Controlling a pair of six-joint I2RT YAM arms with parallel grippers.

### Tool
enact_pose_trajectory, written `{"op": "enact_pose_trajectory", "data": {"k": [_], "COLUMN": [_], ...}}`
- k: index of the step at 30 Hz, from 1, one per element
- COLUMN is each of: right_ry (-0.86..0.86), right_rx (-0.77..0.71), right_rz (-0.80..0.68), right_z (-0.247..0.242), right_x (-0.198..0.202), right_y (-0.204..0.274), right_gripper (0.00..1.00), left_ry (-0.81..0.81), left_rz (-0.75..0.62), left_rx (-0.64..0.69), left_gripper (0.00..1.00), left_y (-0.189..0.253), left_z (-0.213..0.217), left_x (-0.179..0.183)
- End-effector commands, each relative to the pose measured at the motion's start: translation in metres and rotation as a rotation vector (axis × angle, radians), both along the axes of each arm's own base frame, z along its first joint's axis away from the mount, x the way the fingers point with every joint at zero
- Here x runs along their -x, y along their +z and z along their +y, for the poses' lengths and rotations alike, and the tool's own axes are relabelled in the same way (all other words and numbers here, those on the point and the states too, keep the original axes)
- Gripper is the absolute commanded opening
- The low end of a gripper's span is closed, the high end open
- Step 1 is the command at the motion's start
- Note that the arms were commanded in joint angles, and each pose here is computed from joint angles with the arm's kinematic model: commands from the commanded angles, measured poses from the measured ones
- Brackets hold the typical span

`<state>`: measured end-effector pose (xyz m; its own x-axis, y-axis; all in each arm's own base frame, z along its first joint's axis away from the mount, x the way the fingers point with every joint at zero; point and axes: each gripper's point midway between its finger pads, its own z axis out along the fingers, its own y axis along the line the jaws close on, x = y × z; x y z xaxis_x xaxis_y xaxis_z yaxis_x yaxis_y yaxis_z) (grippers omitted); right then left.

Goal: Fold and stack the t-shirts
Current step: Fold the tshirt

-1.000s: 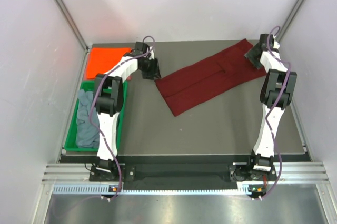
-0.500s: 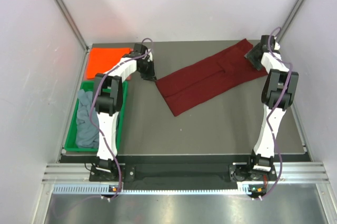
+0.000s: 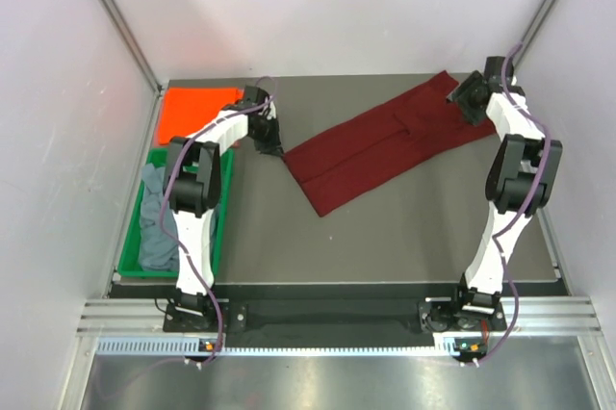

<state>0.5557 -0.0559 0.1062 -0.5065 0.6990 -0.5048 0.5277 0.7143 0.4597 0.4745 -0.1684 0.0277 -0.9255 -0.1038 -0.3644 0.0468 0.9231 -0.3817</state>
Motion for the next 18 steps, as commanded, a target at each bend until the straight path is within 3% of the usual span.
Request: {"op": "enact_pose_trajectory", "data": {"k": [1,8,14,18], "right_ry": [0.042,0.042,0.056,0.058], "right_rx": [-0.002,0.005,-0.027,-0.021], "right_rz": [-0.046,-0.039,0.021,0.054], "right_z": [0.007,0.008,0.014,0.014], "right_x": [0.012,0.025,0.034,0.039], "right_y": [0.035,0.04,0.02,0.006], "right_gripper": [0.64,0.65,0.65,0.65], "left_ry": [0.046,0.064,0.052,0.04], "left_rz": [0.12,0.16,0.215,0.222], "left_rx": [-0.128,-0.158,-0.184,-0.133], "left_gripper": [0.0,0.0,0.0,0.0], "left_y": [-0.01,-0.006,-0.009,-0.003], "left_z": [0.03,0.038,0.047,0.041], "left_x": [0.04,0.061,0.101,0.121]}}
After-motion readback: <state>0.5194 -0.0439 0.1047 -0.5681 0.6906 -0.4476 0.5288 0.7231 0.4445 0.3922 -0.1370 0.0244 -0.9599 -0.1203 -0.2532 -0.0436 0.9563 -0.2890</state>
